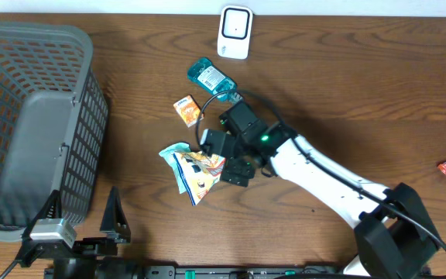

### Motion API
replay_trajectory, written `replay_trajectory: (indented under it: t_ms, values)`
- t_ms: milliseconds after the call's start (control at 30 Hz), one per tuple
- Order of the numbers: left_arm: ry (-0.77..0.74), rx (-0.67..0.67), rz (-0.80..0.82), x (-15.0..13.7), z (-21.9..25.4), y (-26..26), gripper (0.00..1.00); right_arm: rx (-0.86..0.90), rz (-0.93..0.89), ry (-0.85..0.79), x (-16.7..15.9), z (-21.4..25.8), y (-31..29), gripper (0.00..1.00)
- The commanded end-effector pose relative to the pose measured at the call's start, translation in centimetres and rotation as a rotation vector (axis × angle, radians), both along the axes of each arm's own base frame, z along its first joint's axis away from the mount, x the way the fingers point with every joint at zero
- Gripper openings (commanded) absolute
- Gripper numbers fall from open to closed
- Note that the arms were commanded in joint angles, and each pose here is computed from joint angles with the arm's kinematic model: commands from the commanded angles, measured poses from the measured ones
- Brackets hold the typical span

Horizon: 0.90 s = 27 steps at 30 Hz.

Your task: Scan the item barcode

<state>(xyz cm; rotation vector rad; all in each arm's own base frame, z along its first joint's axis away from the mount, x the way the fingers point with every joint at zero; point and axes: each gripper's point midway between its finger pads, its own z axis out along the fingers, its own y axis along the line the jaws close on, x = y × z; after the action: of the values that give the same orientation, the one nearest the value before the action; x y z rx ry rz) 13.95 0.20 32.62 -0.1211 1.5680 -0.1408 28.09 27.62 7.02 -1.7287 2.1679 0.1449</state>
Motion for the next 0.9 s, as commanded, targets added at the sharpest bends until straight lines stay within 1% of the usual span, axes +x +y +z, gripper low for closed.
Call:
replay_trajectory:
  t_ms: [0,67,100,133,200,300,333,367,400,533,567,700,767,833,867]
  values:
    - [-0.002,0.016,0.002,0.0,0.0,0.0,0.98,-0.129,-0.015,-0.068,0.9,-1.9,-1.0,0.98]
    - [-0.002,0.016,0.002,0.0,0.0,0.0,0.98,-0.176,-0.014,-0.076,1.1,-3.0,-1.3,0.98]
    - [-0.002,0.016,0.002,0.0,0.0,0.0,0.98,-0.201,-0.006,-0.076,1.2,-3.7,-1.5,0.96]
    - [-0.002,0.016,0.002,0.0,0.0,0.0,0.98,-0.213,-0.004,-0.07,1.3,-4.5,-1.5,0.89]
    - [-0.002,0.016,0.002,0.0,0.0,0.0,0.98,-0.218,-0.003,-0.065,1.4,-5.3,-1.4,0.73]
    - [-0.002,0.016,0.002,0.0,0.0,0.0,0.98,-0.207,-0.003,-0.075,1.7,-5.6,-0.9,0.38]
    - [-0.002,0.016,0.002,0.0,0.0,0.0,0.98,-0.198,-0.009,-0.082,1.9,-5.5,-0.8,0.18]
    - [-0.002,0.016,0.002,0.0,0.0,0.0,0.98,-0.19,-0.019,-0.084,2.0,-5.3,-0.7,0.05]
    - [-0.002,0.016,0.002,0.0,0.0,0.0,0.98,-0.173,-0.065,-0.078,2.0,-5.0,-0.6,0.01]
    - [-0.002,0.016,0.002,0.0,0.0,0.0,0.98,-0.136,-0.261,-0.007,1.6,-4.7,-1.2,0.01]
    - [-0.002,0.016,0.002,0.0,0.0,0.0,0.98,-0.119,-0.312,0.042,1.1,-4.2,-1.2,0.01]
    - [-0.002,0.016,0.002,0.0,0.0,0.0,0.98,-0.027,-0.401,0.242,-0.8,-1.3,-0.3,0.01]
    - [-0.002,0.016,0.002,0.0,0.0,0.0,0.98,-0.018,-0.525,0.304,-0.8,-0.2,-0.9,0.01]
    - [-0.002,0.016,0.002,0.0,0.0,0.0,0.98,-0.037,-0.698,0.341,-0.2,0.4,-2.7,0.01]
    - [-0.002,0.016,0.002,0.0,0.0,0.0,0.98,-0.04,-0.753,0.353,0.1,0.4,-3.4,0.03]
